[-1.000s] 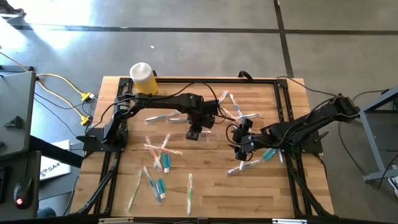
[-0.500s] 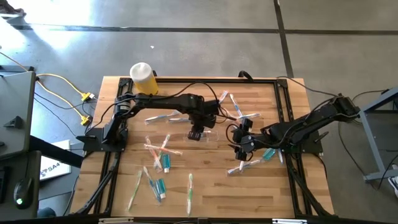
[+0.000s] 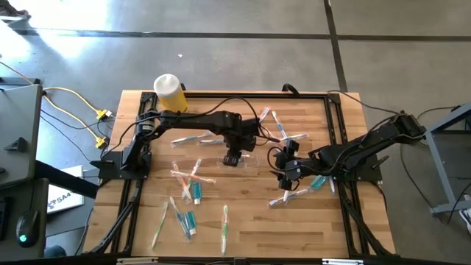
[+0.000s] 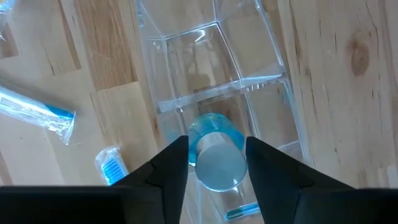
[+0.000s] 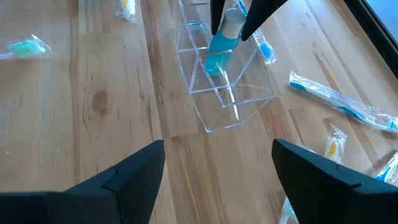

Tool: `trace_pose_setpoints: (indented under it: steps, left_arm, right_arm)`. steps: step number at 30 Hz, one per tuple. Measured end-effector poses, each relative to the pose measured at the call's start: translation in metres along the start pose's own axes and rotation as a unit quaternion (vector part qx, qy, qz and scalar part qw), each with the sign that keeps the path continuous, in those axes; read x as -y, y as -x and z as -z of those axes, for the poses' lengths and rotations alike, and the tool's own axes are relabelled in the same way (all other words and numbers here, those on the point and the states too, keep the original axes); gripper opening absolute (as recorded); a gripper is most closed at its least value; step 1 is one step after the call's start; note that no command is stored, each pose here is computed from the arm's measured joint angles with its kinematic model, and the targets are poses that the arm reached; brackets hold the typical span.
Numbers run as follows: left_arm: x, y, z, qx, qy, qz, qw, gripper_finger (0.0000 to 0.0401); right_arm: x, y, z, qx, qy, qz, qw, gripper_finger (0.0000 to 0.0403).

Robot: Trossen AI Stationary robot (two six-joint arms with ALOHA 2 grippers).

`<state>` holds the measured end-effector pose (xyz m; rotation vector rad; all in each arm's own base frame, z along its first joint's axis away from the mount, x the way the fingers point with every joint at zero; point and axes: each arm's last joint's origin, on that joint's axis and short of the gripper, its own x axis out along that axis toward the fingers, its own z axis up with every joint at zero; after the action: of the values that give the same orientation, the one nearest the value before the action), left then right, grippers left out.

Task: Pick & Place toothbrushing station
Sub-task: Put the blue toothbrush into the transparent organizer

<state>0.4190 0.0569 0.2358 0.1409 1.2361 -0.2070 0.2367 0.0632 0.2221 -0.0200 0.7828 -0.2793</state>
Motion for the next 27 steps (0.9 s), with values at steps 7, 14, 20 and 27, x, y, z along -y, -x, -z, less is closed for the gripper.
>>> trace_pose_setpoints:
  steps: [7, 14, 20, 27]
  left_arm:
    - [0.0, 0.0, -0.001, 0.003, -0.002, -0.001, 1.0, 0.0161]
    - [0.0, 0.0, -0.001, 0.003, -0.008, -0.003, 1.0, 0.0162]
    - [-0.001, 0.003, 0.001, -0.009, -0.041, -0.025, 0.999, 0.0163]
    - [-0.001, 0.021, -0.007, -0.004, -0.046, -0.039, 0.998, 0.0163]
  right_arm:
    - [0.0, 0.0, 0.0, 0.0, 0.0, 0.0, 1.0, 0.029]
    - [0.0, 0.0, 0.0, 0.0, 0.0, 0.0, 1.0, 0.029]
    - [0.0, 0.0, 0.0, 0.0, 0.0, 0.0, 1.0, 0.029]
    - [0.0, 0.0, 0.0, 0.0, 0.0, 0.0, 1.0, 0.029]
